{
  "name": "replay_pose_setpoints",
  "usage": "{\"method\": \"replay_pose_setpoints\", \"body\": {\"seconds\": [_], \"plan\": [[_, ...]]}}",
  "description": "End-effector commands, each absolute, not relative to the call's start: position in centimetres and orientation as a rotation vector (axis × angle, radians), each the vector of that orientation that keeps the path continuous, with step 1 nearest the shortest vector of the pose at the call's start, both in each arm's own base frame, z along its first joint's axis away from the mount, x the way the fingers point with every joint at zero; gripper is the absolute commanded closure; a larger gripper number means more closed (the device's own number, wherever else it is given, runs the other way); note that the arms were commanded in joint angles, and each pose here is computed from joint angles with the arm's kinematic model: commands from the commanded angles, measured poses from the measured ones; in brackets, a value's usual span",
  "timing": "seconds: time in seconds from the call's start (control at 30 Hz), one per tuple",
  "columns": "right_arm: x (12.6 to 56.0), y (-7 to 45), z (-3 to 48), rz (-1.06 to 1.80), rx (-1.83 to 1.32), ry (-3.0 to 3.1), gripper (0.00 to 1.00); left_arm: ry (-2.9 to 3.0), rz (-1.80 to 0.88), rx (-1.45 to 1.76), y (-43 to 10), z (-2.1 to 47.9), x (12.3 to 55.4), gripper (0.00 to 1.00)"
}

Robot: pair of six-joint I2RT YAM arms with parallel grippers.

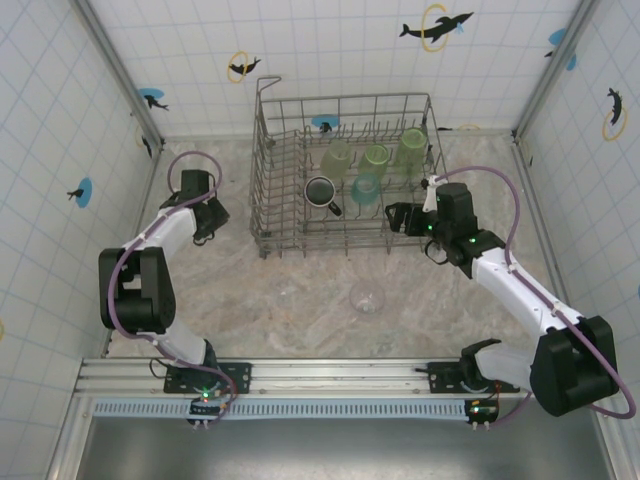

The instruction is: Load the cups into the dish rack

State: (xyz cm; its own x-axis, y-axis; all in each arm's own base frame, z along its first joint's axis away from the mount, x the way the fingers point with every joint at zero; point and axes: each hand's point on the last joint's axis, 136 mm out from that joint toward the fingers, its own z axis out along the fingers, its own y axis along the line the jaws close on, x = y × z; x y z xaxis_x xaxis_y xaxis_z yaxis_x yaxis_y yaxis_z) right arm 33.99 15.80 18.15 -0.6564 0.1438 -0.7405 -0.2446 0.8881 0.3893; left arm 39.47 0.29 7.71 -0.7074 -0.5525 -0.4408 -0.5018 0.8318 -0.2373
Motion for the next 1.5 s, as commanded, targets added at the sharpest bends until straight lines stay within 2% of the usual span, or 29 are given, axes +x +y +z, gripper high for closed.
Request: {"method": "replay_pose_setpoints", "body": {"seconds": [0.0, 0.1, 0.4, 1.07, 1.47], "plan": [[33.1, 15.5, 16.1, 0.603, -0.043, 2.278, 0.0, 2.482, -0.117, -0.783, 0.8, 8.6, 40.0, 0.81], [33.1, 15.7, 16.2, 0.614, -0.044, 2.276, 0.0, 2.491, -0.103, -0.792, 1.0, 8.4, 40.0, 1.0], [33.2, 15.8, 16.7, 0.628, -0.045, 2.274, 0.0, 2.437, -0.121, -0.826, 1.4, 10.5, 39.2, 1.0], [33.4, 16.8, 17.2, 0.68, -0.035, 2.266, 0.0, 2.229, -0.513, -0.79, -0.3, 18.6, 39.9, 1.0], [34.0, 17.6, 17.2, 0.7, -0.048, 2.27, 0.0, 2.061, -0.785, -0.685, -2.4, 24.2, 41.7, 1.0]]}}
